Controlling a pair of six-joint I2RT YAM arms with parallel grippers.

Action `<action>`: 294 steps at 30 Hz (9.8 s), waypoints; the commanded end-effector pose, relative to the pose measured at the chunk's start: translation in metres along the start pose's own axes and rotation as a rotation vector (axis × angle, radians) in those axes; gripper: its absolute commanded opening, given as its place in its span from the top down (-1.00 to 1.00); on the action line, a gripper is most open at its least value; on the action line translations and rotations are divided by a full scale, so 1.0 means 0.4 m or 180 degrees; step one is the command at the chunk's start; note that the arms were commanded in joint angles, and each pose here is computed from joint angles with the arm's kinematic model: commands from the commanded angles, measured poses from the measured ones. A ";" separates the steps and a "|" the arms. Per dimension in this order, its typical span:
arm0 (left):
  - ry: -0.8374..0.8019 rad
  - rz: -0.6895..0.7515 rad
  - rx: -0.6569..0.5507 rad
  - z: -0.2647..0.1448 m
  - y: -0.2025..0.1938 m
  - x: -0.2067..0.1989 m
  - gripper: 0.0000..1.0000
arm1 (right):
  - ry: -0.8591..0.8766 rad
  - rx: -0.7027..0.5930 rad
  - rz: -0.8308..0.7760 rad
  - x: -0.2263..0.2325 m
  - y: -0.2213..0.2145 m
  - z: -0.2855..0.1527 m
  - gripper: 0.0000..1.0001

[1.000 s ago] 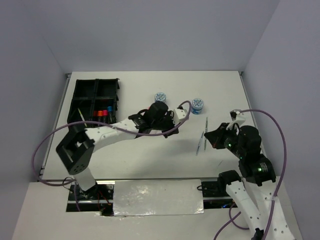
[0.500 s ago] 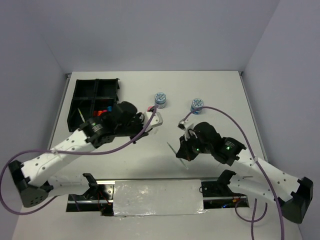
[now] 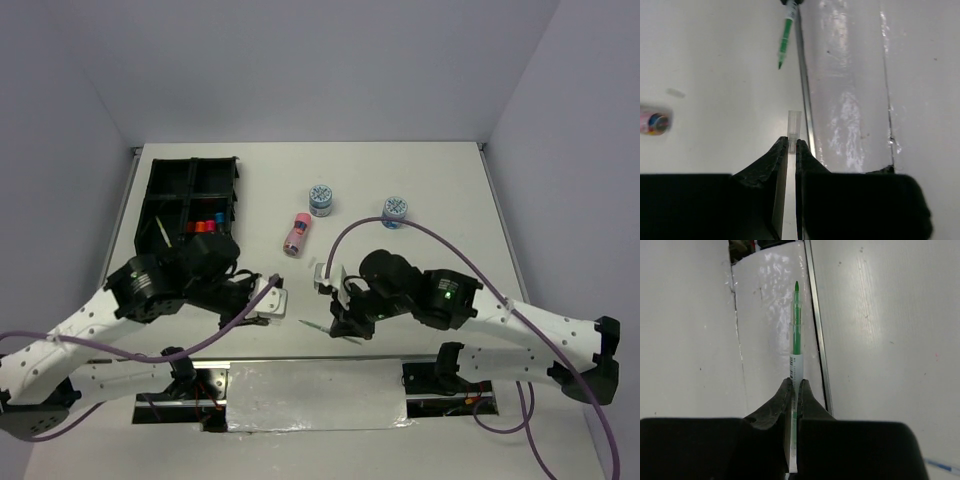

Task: Sort the stationery into containers
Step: Close the pen cap on the pen.

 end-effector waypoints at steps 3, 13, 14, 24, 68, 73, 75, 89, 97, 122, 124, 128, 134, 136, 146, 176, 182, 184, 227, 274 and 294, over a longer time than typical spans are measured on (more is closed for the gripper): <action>-0.0703 -0.0013 -0.0331 0.042 0.046 -0.057 1.00 | 0.0170 0.0176 -0.0273 0.048 0.038 -0.058 1.00; -0.0883 0.0006 -0.0152 0.073 0.048 -0.064 1.00 | 0.0054 0.0575 0.0012 0.041 -0.043 -0.038 1.00; -0.0864 0.0018 -0.0147 0.073 0.049 -0.061 1.00 | 0.0048 0.0584 0.0009 0.044 -0.048 -0.037 1.00; -0.0493 0.0073 0.0130 0.098 0.034 -0.012 1.00 | 0.0239 0.0734 0.0139 0.073 -0.070 0.008 1.00; 0.0624 0.1913 -0.0342 0.059 0.024 0.021 1.00 | 0.1459 0.0439 0.0827 0.161 -0.015 -0.024 1.00; 0.0742 0.2038 -0.0354 0.061 0.000 0.014 1.00 | 0.1415 0.0381 0.1163 0.125 -0.007 -0.014 1.00; 0.0745 0.2036 -0.0382 0.061 0.005 0.014 1.00 | 0.1463 0.0431 0.1310 0.111 -0.008 0.000 1.00; 0.0690 0.2025 -0.0404 0.071 0.014 0.017 1.00 | 0.1499 0.0312 0.1393 0.079 0.023 0.023 1.00; 0.0798 0.2049 -0.0430 0.057 0.015 0.019 1.00 | 0.1421 0.0343 0.1434 0.055 0.011 0.032 1.00; 0.0824 0.2058 -0.0436 0.056 0.008 0.015 1.00 | 0.1402 0.0246 0.1432 0.036 0.022 0.037 1.00; 0.0811 0.2056 -0.0452 0.057 0.009 0.013 1.00 | 0.1398 0.0248 0.1443 0.035 0.022 0.039 1.00; 0.0810 0.2060 -0.0484 0.058 0.011 0.011 1.00 | 0.1444 0.0224 0.1420 0.038 0.026 0.037 1.00; 0.0768 0.2042 -0.0452 0.065 0.006 0.011 1.00 | 0.1459 0.0175 0.1412 0.036 0.034 0.032 1.00; 0.0748 0.2039 -0.0468 0.066 0.008 0.008 1.00 | 0.1428 0.0152 0.1437 0.029 0.035 0.033 1.00; 0.0744 0.2059 -0.0540 0.063 0.020 0.007 1.00 | 0.1428 0.0136 0.1483 0.016 0.043 0.039 1.00; 0.0322 0.2189 -0.0264 0.088 0.026 0.013 1.00 | 0.1475 0.0405 0.1669 -0.003 0.018 0.087 1.00; 0.0230 0.2283 -0.0284 0.076 0.061 0.016 0.93 | 0.1564 0.0463 0.1612 0.006 0.005 0.095 1.00; 0.0092 0.2313 -0.0250 0.083 0.063 0.004 0.86 | 0.1582 0.0464 0.1590 0.010 0.005 0.093 1.00; 0.2822 -0.2301 -0.3074 -0.198 0.319 0.249 -0.99 | -0.0292 -0.2909 0.0648 -0.149 0.282 -0.179 1.00; 0.1212 -0.1264 -0.2897 0.009 0.435 0.305 0.09 | 0.0589 -0.3194 -0.0270 0.047 0.294 -0.313 1.00; 0.0832 -0.0764 -0.2852 -0.026 0.479 0.258 1.00 | 0.0766 -0.2661 -0.0109 0.038 0.306 -0.243 1.00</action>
Point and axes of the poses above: each gripper's point midway between its finger pads, its own z axis out along the fingers, its own x axis along the line the jaws close on, y = z × x, the point moved 3 cm from there along -z, back along the fingers, and after that the axes turned 15 degrees about z, right-handed, at the moved point
